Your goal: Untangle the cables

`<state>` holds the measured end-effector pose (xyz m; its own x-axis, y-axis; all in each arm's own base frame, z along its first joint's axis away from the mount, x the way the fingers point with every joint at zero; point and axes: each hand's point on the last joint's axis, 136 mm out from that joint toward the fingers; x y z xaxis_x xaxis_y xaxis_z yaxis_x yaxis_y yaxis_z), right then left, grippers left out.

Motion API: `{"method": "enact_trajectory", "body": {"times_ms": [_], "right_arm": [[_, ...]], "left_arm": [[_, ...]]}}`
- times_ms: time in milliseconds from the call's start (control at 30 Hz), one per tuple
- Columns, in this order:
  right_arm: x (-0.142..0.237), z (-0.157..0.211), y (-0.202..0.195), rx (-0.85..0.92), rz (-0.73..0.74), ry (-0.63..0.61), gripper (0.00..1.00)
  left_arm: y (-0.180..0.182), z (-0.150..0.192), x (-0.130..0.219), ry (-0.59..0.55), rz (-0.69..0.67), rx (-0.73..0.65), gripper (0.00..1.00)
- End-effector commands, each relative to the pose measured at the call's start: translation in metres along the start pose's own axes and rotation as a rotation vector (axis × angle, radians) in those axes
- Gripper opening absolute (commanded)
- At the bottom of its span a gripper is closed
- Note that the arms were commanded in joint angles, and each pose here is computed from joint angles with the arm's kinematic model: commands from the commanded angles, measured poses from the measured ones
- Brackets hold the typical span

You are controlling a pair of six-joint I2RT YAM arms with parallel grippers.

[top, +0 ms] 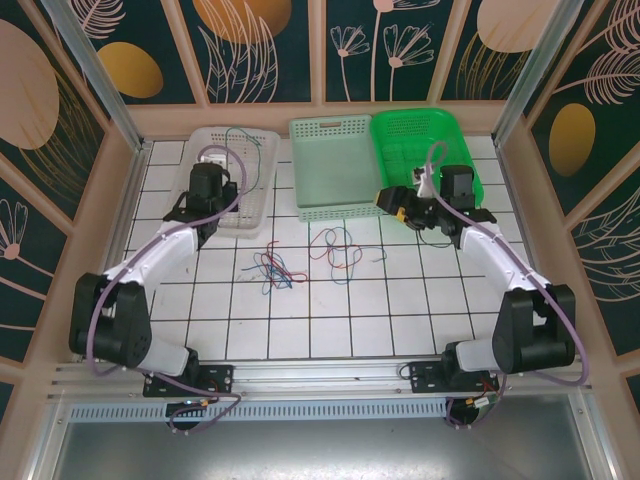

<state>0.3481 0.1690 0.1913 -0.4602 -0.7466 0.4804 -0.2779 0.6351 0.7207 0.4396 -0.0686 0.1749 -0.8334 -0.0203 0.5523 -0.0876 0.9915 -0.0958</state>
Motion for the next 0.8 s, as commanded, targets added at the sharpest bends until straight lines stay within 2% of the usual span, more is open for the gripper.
{"method": "enact_trajectory", "body": {"times_ms": [0, 67, 200, 267, 400, 500, 700, 767], "right_arm": [[-0.008, 0.014, -0.014, 0.007, 0.054, 0.042, 0.74], [-0.009, 0.019, -0.019, 0.011, 0.082, 0.056, 0.74], [-0.010, 0.025, -0.029, 0.027, 0.141, 0.072, 0.74], [-0.012, 0.030, -0.037, 0.027, 0.177, 0.087, 0.73], [-0.022, 0.043, -0.049, 0.055, 0.246, 0.143, 0.67], [-0.032, 0.054, -0.055, 0.085, 0.296, 0.184, 0.63], [-0.048, 0.066, -0.062, 0.128, 0.354, 0.224, 0.52], [-0.053, 0.070, -0.060, 0.163, 0.362, 0.236, 0.50]], "left_arm": [[-0.008, 0.006, -0.022, 0.087, 0.052, 0.059, 0.00], [-0.007, 0.020, -0.037, 0.150, 0.039, 0.059, 0.02], [-0.008, 0.040, -0.055, 0.224, 0.029, 0.082, 0.23], [-0.009, 0.039, -0.055, 0.218, 0.037, 0.101, 0.46], [-0.004, 0.035, -0.052, 0.198, 0.005, 0.116, 0.63], [-0.006, 0.020, -0.040, 0.161, 0.019, 0.130, 0.69], [-0.020, -0.004, -0.014, 0.094, 0.111, 0.145, 0.98], [-0.028, -0.011, -0.002, 0.063, 0.143, 0.135, 0.99]]}}
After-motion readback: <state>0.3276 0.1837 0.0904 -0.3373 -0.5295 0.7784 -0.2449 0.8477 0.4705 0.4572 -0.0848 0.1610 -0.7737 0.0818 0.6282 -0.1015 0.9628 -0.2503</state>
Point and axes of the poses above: each hand's point on the last joint's axis, 136 mm out from that joint toward the fingers, its own x axis back along the fingers, its own y axis along the line the jaws close on, z = x × y, and after that the axes turned 7 degrees about x, right-handed
